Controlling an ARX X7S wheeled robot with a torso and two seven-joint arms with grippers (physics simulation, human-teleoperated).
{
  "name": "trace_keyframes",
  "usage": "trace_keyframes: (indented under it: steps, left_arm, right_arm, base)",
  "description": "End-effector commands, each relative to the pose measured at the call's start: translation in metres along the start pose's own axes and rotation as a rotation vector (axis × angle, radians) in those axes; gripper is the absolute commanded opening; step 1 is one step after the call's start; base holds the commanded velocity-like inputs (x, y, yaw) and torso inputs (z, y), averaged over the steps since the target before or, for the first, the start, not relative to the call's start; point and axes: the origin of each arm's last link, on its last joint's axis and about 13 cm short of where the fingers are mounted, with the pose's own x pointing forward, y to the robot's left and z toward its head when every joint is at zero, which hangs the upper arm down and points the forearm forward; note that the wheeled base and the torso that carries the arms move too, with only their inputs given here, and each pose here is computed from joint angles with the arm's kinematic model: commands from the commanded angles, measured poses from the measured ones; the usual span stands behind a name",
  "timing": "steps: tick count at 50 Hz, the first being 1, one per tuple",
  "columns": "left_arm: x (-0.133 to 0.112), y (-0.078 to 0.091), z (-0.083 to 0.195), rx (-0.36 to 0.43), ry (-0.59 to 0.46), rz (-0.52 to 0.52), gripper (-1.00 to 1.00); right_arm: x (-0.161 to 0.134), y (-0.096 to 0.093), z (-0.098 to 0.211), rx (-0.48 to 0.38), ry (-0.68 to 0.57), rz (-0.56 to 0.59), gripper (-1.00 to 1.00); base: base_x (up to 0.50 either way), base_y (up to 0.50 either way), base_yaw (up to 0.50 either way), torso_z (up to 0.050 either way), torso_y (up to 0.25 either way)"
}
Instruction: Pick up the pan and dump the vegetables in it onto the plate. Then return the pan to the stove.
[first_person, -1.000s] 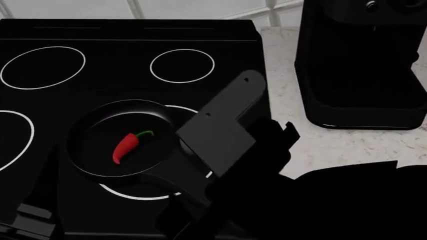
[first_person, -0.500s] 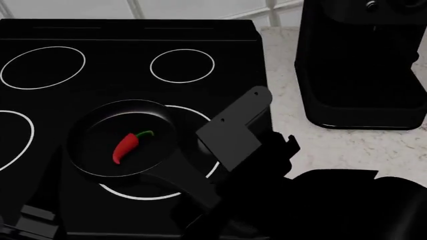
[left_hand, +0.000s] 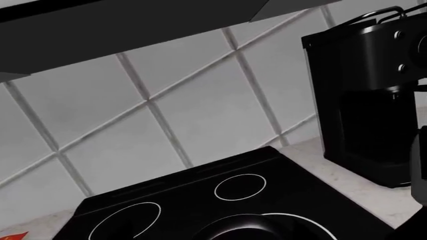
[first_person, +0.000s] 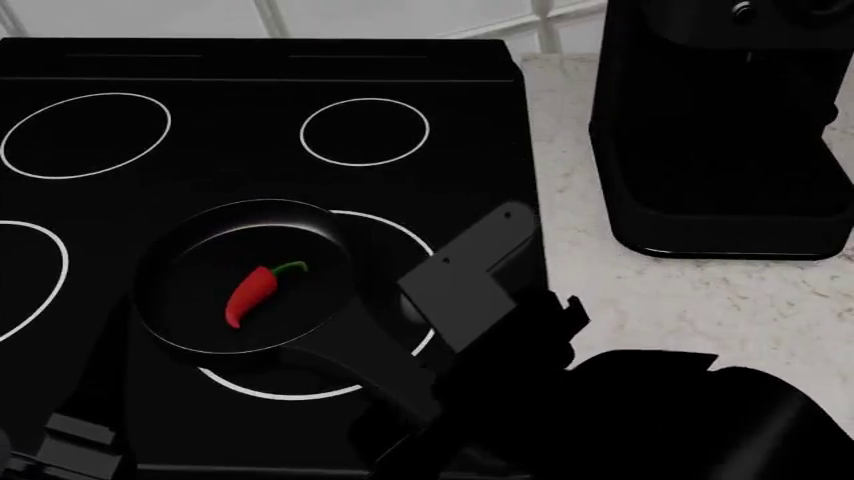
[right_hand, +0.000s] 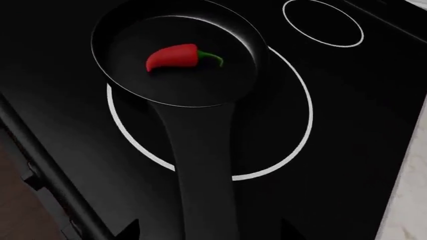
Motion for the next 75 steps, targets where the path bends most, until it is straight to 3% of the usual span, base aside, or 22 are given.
trace_keyframes:
  steps: [1,40,43,44,51,67,75]
  left_arm:
    - [0.0,0.001,0.0,-0.005,0.001,-0.002,1.0]
    - [-0.003,0.0,-0.001,-0.011,-0.003,-0.008,1.0]
    - [-0.004,-0.001,0.0,-0.012,-0.007,-0.01,1.0]
    - [-0.005,0.0,0.0,-0.011,-0.008,-0.009,1.0]
    - [-0.005,0.0,-0.003,-0.019,-0.01,-0.011,1.0]
    - [-0.005,0.003,-0.009,-0.021,-0.008,-0.001,1.0]
    - [-0.008,0.004,-0.008,-0.02,-0.013,0.003,1.0]
  right_arm:
    - [0.015,0.0,-0.007,0.015,0.021,0.019,1.0]
    - [0.048,-0.006,-0.019,0.05,0.101,0.04,1.0]
    - [0.049,-0.005,-0.02,0.012,0.097,0.02,1.0]
    - [0.049,-0.006,-0.02,0.039,0.088,0.014,-1.0]
    - [0.034,-0.016,-0.011,0.06,0.049,-0.105,-1.0]
    - [-0.036,-0.013,0.044,0.061,-0.194,-0.116,-1.0]
    - [-0.056,-0.009,0.05,0.054,-0.254,-0.148,-1.0]
  base:
    - [0.0,0.0,0.0,0.0,0.0]
    - [0.0,0.0,0.0,0.0,0.0]
    - [0.0,0.0,0.0,0.0,0.0]
    - [0.0,0.0,0.0,0.0,0.0]
    - [0.0,0.0,0.0,0.0,0.0]
    - [0.0,0.0,0.0,0.0,0.0]
    - [0.0,0.0,0.0,0.0,0.0]
